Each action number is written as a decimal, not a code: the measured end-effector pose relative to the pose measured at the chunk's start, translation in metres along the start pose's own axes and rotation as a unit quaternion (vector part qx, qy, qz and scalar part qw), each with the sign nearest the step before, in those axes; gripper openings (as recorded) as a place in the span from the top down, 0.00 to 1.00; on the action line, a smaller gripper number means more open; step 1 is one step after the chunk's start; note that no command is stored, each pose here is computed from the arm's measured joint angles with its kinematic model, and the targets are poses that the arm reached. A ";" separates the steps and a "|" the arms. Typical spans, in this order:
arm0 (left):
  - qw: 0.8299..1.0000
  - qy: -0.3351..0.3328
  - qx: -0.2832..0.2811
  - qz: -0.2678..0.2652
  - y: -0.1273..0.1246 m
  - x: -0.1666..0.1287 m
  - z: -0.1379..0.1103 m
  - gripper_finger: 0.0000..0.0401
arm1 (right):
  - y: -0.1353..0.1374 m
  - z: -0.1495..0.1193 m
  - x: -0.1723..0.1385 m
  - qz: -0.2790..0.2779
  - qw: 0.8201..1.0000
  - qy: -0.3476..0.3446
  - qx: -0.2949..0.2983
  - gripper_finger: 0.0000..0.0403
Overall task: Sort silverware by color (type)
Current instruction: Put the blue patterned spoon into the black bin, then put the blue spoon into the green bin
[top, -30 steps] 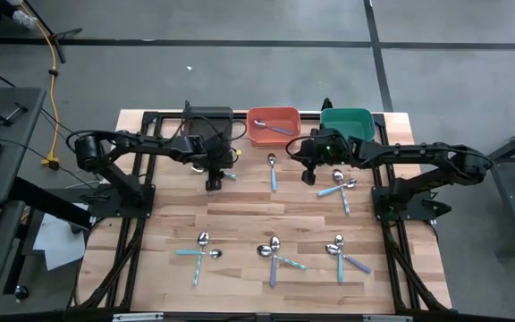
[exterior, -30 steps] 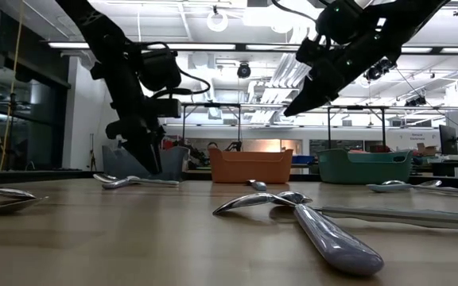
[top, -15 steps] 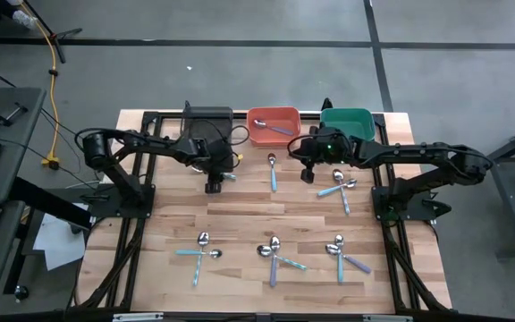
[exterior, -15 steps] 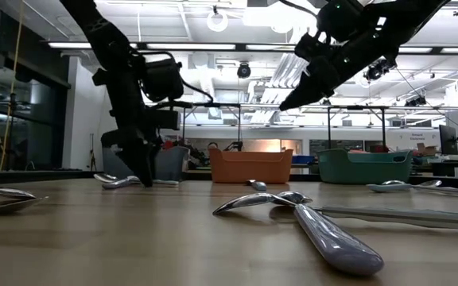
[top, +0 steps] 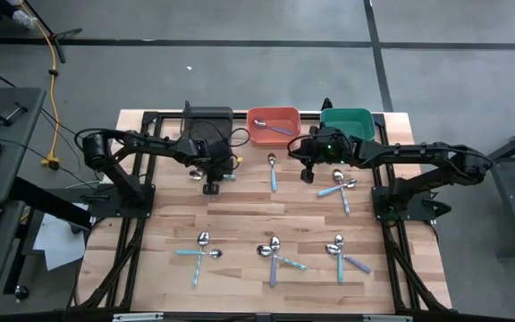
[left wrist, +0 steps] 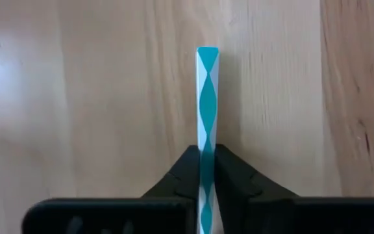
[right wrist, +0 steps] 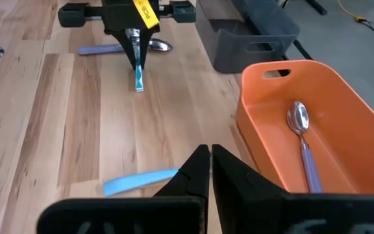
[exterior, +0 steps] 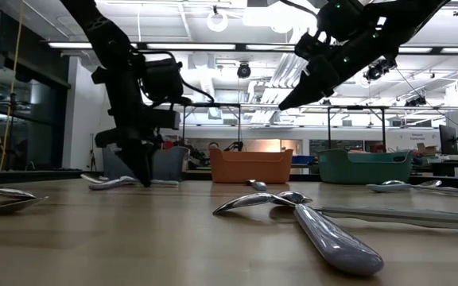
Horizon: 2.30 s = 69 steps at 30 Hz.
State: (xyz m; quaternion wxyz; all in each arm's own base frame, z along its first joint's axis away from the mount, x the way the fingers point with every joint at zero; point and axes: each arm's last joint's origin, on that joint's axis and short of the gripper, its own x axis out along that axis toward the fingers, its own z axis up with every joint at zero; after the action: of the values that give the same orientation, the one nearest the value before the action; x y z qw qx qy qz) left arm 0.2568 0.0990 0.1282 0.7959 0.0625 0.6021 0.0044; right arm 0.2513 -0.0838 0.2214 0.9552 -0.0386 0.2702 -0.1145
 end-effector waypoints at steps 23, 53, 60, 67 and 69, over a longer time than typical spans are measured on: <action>0.981 0.050 0.149 0.110 0.081 -0.112 0.029 0.97 | 0.001 0.002 0.000 0.001 1.000 -0.008 -0.026 1.00; 0.988 0.043 0.140 0.047 0.166 -0.035 -0.019 0.97 | 0.001 0.001 0.001 0.001 0.999 -0.003 -0.033 1.00; 0.990 0.038 0.127 0.055 0.171 -0.021 -0.018 0.94 | 0.001 0.001 0.001 0.002 0.999 -0.003 -0.033 1.00; 0.992 0.047 0.084 0.084 0.172 -0.024 -0.014 0.80 | 0.001 0.001 0.001 0.002 0.999 -0.003 -0.034 1.00; 0.988 0.060 0.087 0.110 0.171 -0.028 -0.010 0.78 | 0.001 0.001 0.001 0.002 0.999 -0.003 -0.034 1.00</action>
State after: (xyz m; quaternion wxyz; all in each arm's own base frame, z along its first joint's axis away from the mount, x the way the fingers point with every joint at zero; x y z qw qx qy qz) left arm 0.2510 0.2674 0.1697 0.7444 0.1969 0.6366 0.0435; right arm 0.2524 -0.0828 0.2213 0.9542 -0.0714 0.2714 -0.1036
